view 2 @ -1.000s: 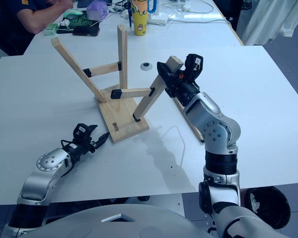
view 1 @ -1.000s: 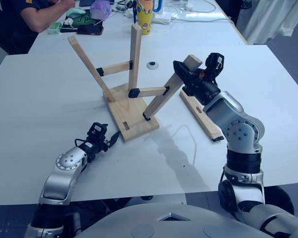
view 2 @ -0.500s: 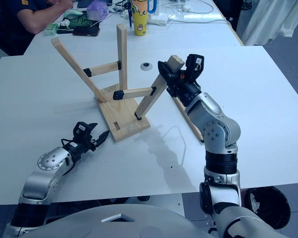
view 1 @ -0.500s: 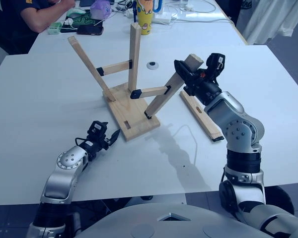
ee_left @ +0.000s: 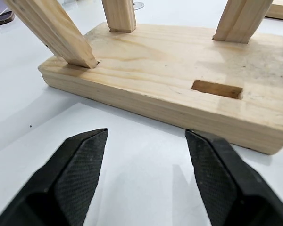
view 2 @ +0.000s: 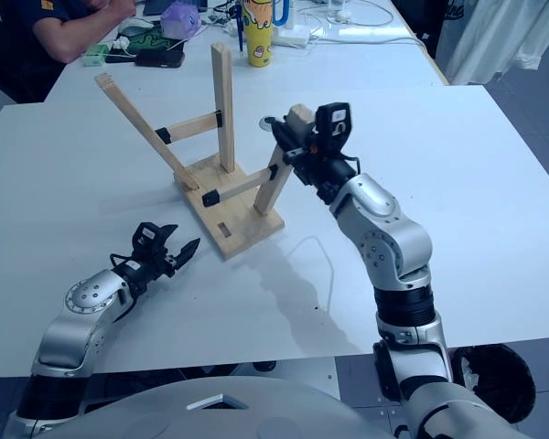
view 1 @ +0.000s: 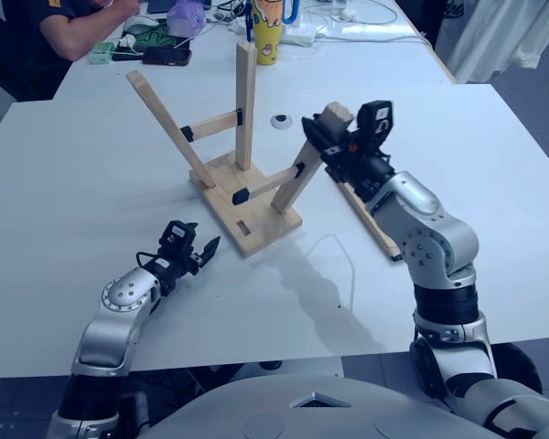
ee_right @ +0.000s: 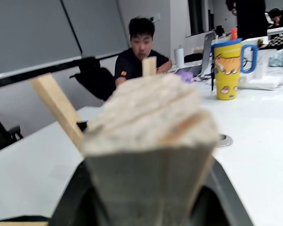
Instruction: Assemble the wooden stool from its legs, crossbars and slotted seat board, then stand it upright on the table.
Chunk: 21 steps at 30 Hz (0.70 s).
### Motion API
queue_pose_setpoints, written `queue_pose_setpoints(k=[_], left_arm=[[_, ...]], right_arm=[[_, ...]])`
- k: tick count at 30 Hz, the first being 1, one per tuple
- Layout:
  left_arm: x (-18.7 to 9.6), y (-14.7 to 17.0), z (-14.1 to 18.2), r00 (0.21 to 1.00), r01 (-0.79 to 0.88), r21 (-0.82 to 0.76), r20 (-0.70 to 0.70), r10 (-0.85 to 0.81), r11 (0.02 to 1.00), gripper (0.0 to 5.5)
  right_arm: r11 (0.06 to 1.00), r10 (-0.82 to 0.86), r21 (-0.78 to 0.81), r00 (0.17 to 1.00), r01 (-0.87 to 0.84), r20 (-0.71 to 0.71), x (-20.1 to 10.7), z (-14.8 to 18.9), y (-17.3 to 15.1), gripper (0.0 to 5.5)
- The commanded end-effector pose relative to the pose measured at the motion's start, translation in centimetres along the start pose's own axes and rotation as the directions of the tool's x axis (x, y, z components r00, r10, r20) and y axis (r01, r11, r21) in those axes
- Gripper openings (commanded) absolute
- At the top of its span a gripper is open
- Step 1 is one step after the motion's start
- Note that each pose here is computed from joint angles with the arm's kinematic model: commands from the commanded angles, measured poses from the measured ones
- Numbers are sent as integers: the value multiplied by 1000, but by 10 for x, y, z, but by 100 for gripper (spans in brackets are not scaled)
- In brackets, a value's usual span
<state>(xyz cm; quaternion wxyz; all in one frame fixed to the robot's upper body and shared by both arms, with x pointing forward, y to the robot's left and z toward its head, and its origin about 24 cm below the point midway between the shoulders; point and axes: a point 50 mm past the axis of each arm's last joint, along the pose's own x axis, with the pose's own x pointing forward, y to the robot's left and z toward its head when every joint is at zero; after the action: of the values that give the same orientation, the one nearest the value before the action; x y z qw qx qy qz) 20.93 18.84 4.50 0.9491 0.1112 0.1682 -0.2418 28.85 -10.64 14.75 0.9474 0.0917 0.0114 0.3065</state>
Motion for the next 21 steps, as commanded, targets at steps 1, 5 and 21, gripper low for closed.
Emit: queue_pose_setpoints(k=[1, 5, 21], left_arm=[[1, 3, 5, 1000, 3, 22, 1, -3, 1000, 304], [0, 4, 5, 1000, 0, 20, 1, 0, 1000, 304], [-5, 1, -2, 999, -35, -7, -8, 35, 999, 304]], right_arm=[[997, -80, -15, 986, 78, -148, -9, -31, -15, 103], [998, -58, 28, 995, 60, -79, -4, -20, -12, 103], [1000, 10, -2, 983, -10, 183, -5, 51, -17, 187]])
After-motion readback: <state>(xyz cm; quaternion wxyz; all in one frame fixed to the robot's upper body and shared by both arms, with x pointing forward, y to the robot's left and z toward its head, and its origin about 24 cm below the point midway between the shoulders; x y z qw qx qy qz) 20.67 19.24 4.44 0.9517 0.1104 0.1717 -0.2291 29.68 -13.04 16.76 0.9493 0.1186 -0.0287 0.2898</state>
